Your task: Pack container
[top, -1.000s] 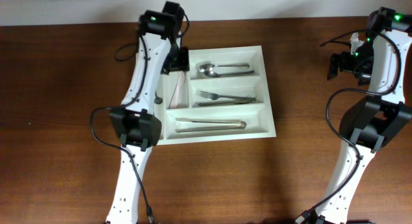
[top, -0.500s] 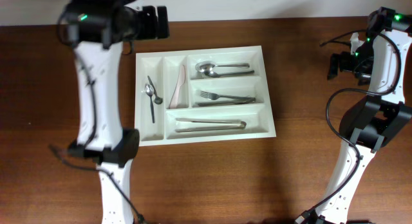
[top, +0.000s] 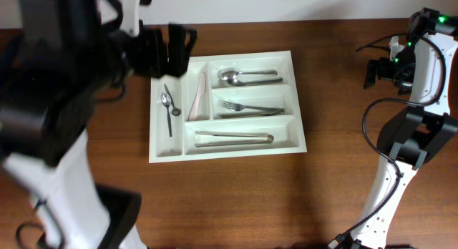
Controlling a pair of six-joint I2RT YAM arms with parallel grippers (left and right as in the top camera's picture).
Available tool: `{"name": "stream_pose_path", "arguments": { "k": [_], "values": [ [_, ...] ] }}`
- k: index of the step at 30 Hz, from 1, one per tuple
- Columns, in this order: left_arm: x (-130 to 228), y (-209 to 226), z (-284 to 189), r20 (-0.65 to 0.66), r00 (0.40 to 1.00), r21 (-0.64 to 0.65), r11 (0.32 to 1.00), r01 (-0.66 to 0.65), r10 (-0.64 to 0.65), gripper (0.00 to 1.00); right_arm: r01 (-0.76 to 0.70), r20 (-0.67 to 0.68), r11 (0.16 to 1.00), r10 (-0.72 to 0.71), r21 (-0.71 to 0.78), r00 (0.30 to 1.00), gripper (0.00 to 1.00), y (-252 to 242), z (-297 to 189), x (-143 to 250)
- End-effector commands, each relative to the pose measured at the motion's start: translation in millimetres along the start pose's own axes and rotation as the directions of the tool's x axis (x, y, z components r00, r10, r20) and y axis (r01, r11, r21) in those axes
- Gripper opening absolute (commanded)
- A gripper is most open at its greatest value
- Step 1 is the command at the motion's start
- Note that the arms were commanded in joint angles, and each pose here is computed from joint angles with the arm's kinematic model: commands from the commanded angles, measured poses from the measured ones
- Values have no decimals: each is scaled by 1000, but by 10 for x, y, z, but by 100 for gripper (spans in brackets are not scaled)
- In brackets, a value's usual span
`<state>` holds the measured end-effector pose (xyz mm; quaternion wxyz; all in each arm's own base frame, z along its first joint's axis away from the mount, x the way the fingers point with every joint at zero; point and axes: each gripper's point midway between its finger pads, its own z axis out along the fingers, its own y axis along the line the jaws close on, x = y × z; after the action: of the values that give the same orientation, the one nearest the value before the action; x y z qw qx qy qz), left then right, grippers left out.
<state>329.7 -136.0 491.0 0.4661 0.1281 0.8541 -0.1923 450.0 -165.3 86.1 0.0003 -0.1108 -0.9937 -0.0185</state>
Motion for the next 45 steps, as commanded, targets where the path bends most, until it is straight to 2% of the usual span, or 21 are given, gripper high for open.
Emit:
{"name": "stream_pose_path", "arguments": {
  "k": [1,6,12,13,15,18,21,24,31,35,40,45],
  "values": [
    [76,-4,-484,41,998,-91,995,-34,38,99,9,36,1000,-9,4,999,99,-8,-126,-32],
    [517,109,-919,-18,1000,-187,982,8,-11,99,9,36,1000,-9,4,999,99,-8,-126,-32],
    [1427,335,-1220,-122,982,-303,947,104,-146,99,9,36,1000,-9,4,999,99,-8,-126,-32],
    [1558,334,-1248,-122,979,-298,947,122,-164,99,9,36,1000,-9,4,999,99,-8,-126,-32],
    [1750,195,-1275,-96,980,-200,968,150,-172,99,9,36,1000,-9,4,999,99,-8,-126,-32],
    [1767,-75,-1331,46,988,-1,989,146,-146,99,9,35,1000,-9,4,999,99,-8,-125,-31],
    [1679,-107,-1384,216,969,54,992,113,-122,99,9,36,1000,-9,4,999,99,-8,-126,-32],
    [1679,-108,-1321,287,949,84,991,106,-126,99,9,36,1000,-9,4,999,99,-9,-126,-33],
    [2106,-25,-1006,128,979,60,987,149,-155,99,9,36,1000,-9,4,999,99,-8,-126,-32],
    [2126,107,-965,136,980,-12,989,150,-147,99,9,36,1000,-9,4,999,99,-8,-126,-32],
    [2220,168,-814,99,994,-53,998,-35,40,99,9,36,1000,-9,4,999,99,-9,-126,-32],
    [2276,228,-511,95,983,-64,987,-149,155,99,9,36,1000,-9,4,999,99,-8,-126,-33]
  ]
}}
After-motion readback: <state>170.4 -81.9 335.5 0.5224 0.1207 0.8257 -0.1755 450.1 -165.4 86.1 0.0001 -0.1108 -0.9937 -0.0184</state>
